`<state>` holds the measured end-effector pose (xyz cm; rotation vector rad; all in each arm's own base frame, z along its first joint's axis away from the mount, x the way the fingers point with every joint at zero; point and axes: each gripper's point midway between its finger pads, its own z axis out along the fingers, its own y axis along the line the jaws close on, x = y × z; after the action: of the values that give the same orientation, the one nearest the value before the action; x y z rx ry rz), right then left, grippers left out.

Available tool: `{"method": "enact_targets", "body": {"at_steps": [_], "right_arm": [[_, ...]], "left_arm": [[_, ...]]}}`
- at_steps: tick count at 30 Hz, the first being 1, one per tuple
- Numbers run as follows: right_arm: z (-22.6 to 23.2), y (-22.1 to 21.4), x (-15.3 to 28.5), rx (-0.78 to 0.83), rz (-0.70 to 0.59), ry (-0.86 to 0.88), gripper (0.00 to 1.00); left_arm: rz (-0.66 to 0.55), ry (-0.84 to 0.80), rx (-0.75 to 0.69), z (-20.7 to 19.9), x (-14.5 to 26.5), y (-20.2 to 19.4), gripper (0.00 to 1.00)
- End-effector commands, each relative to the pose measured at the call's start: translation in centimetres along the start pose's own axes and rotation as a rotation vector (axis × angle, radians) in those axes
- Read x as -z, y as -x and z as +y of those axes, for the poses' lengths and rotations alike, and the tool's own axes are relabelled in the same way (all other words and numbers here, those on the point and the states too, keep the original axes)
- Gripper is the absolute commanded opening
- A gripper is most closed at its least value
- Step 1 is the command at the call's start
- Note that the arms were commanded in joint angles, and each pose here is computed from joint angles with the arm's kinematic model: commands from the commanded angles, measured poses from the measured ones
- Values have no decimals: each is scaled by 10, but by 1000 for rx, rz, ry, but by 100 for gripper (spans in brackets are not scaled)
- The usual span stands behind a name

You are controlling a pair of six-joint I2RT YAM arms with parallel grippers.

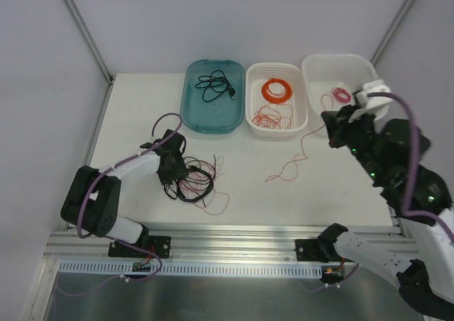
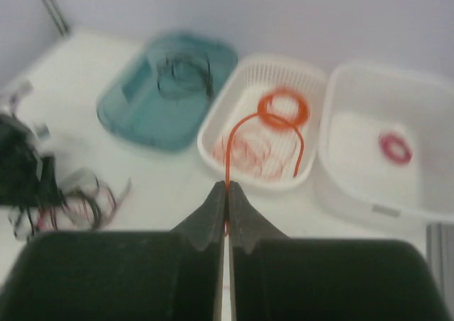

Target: Untangle the cables

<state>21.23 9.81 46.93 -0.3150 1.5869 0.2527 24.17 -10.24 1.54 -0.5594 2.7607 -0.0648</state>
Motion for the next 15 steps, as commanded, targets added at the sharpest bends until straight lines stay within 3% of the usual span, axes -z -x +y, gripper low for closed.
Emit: {"method": "enact_targets", "body": {"at_steps": [1,3,7,12,15], "right_arm": [[19,-122,-26,-62,331,-6,1],[35,-200,-33,-133,496,-7,1],[45,-303,-35,-206,711,-65,1],[30,-375,-31,-183,902,-217,6],[22,-402,-30,-184,998,-282,14]], "left_arm": [[21,65,-50,25,5,-11,51],[28,40,-59,22,8,-14,52],[0,-52,-77,10,25,-9,58],[-106,-193,-101,-6,62,7,68],[-147,-265,-127,-14,81,11,77]]}}
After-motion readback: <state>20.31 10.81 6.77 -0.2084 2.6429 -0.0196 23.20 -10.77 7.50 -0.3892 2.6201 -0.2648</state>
